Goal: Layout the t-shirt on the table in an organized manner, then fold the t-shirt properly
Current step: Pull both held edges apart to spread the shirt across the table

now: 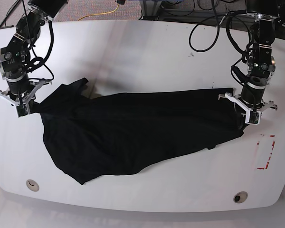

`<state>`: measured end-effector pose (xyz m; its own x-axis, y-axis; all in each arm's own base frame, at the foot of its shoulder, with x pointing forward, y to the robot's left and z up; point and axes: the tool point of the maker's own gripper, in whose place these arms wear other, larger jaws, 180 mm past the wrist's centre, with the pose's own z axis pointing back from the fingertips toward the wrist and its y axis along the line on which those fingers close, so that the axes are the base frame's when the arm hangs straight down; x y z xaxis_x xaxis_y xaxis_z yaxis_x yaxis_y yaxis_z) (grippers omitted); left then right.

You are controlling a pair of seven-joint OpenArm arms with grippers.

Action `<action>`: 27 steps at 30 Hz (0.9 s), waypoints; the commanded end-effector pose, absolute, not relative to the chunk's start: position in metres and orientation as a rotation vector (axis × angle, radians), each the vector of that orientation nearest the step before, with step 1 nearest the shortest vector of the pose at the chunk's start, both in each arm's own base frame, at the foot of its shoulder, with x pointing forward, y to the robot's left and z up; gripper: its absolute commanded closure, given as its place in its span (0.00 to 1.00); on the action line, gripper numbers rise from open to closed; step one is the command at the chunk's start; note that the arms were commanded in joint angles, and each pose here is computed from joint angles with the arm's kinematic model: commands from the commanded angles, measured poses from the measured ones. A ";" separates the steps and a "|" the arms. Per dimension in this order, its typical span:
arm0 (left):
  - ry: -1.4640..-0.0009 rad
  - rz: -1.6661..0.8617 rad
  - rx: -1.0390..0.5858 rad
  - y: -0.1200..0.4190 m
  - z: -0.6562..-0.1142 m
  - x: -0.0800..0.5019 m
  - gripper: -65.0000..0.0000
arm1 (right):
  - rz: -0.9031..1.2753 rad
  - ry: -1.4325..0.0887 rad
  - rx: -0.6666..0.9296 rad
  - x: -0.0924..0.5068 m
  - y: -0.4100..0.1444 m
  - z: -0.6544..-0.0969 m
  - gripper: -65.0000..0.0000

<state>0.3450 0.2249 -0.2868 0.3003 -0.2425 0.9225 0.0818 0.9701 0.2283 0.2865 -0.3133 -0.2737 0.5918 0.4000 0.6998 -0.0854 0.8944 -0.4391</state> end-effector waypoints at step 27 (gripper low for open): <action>-1.010 -0.148 0.213 0.266 -0.342 0.318 0.99 | 0.271 -0.723 -0.302 0.241 -0.317 -0.337 0.76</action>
<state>0.3110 0.2595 -0.3529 0.5578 -0.2076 0.8036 0.0363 0.9734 0.2263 0.2352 -0.3118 -0.3449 0.7371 0.3401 0.5840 -0.1508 0.9251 -0.3484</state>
